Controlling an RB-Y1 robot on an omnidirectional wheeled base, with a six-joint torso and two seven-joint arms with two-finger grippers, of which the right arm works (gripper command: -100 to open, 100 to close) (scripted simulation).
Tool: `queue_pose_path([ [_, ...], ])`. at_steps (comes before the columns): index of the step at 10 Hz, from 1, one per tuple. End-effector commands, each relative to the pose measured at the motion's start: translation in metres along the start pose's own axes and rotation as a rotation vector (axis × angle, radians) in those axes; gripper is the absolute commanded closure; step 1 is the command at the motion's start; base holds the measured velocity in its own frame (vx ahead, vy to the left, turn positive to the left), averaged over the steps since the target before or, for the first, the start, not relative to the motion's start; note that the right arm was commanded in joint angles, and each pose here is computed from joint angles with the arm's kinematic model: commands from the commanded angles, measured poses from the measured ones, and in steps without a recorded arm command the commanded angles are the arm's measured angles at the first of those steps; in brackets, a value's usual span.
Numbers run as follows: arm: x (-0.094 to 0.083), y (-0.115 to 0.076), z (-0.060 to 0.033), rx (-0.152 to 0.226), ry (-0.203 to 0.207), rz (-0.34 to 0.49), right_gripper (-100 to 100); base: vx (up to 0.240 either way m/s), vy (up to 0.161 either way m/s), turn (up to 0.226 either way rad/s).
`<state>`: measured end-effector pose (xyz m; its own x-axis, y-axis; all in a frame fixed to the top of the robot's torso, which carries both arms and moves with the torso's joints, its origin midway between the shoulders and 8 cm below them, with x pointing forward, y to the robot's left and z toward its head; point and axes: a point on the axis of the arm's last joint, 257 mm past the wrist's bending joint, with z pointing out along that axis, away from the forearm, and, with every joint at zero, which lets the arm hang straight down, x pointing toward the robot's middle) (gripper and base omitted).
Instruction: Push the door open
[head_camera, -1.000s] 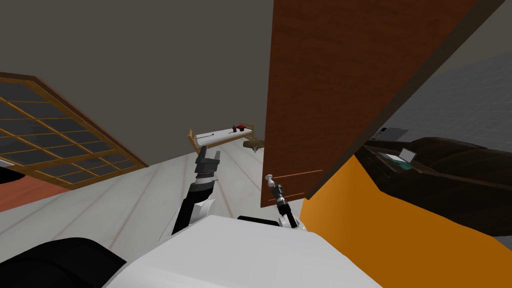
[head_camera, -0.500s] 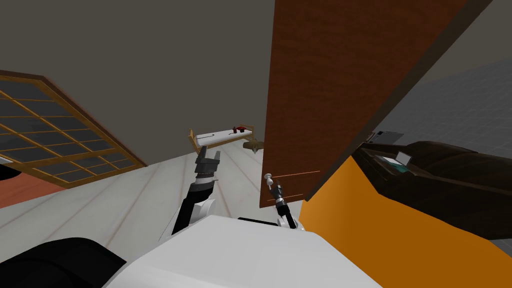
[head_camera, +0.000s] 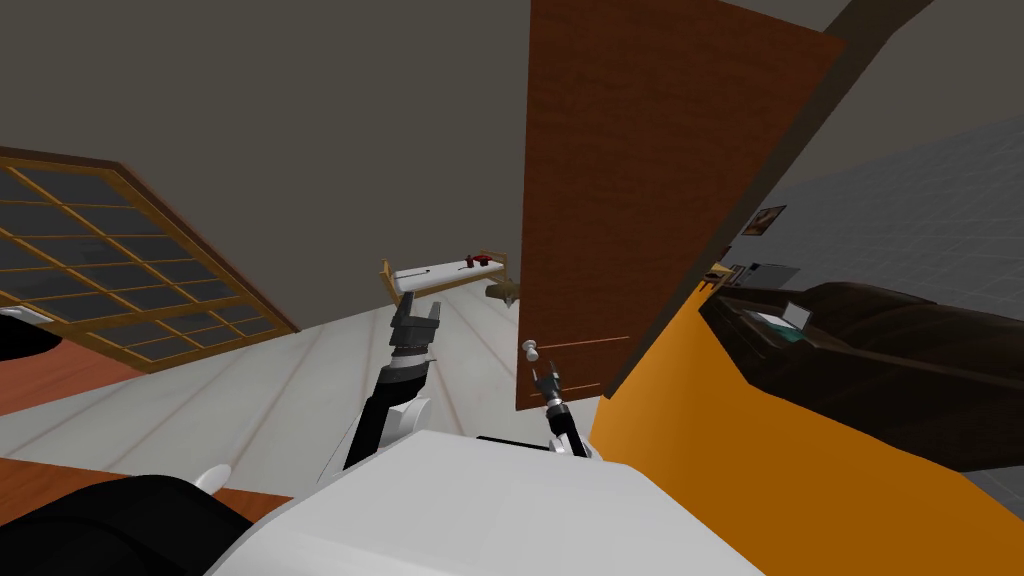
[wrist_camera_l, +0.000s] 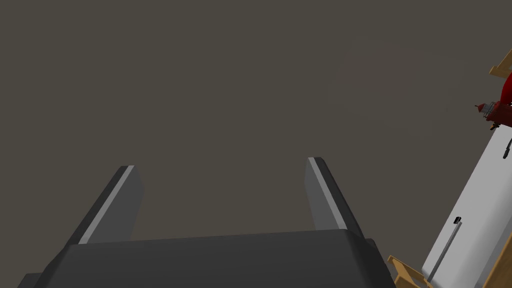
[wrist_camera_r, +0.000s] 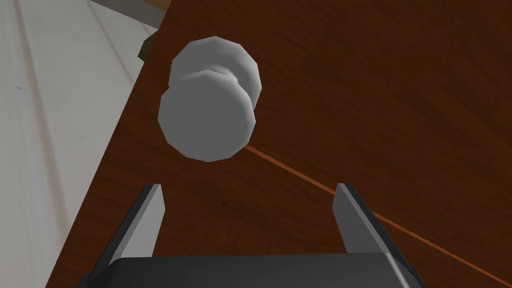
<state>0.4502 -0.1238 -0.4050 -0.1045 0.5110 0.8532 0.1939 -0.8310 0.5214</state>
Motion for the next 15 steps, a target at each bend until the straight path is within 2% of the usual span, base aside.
queue_pose_path([
  [1,0.005,-0.008,-0.0015,0.0,0.002,0.073,-100,-0.048,-0.052,0.004],
  [2,0.01,-0.014,-0.0025,0.001,0.003,0.123,-100,-0.074,-0.066,0.008],
  [3,0.01,-0.014,-0.0025,0.001,0.003,0.131,-100,-0.06,-0.049,0.007],
  [5,0.02,-0.028,-0.0042,0.002,0.005,0.246,-100,-0.064,-0.059,0.005],
  [6,0.02,-0.028,-0.0042,0.002,0.005,0.25,-100,-0.056,-0.047,0.007],
  [9,0.038,-0.048,-0.0056,0.003,0.009,0.412,-100,-0.064,-0.057,0.006],
  [12,0.052,-0.063,-0.0059,0.004,0.013,0.524,-100,-0.068,-0.06,0.006],
  [13,0.05,-0.06,-0.0069,0.003,0.013,0.503,-100,-0.021,-0.021,0.003],
  [15,0.031,-0.042,-0.0098,-0.002,0.002,0.463,-100,0.129,0.054,0.025],
])
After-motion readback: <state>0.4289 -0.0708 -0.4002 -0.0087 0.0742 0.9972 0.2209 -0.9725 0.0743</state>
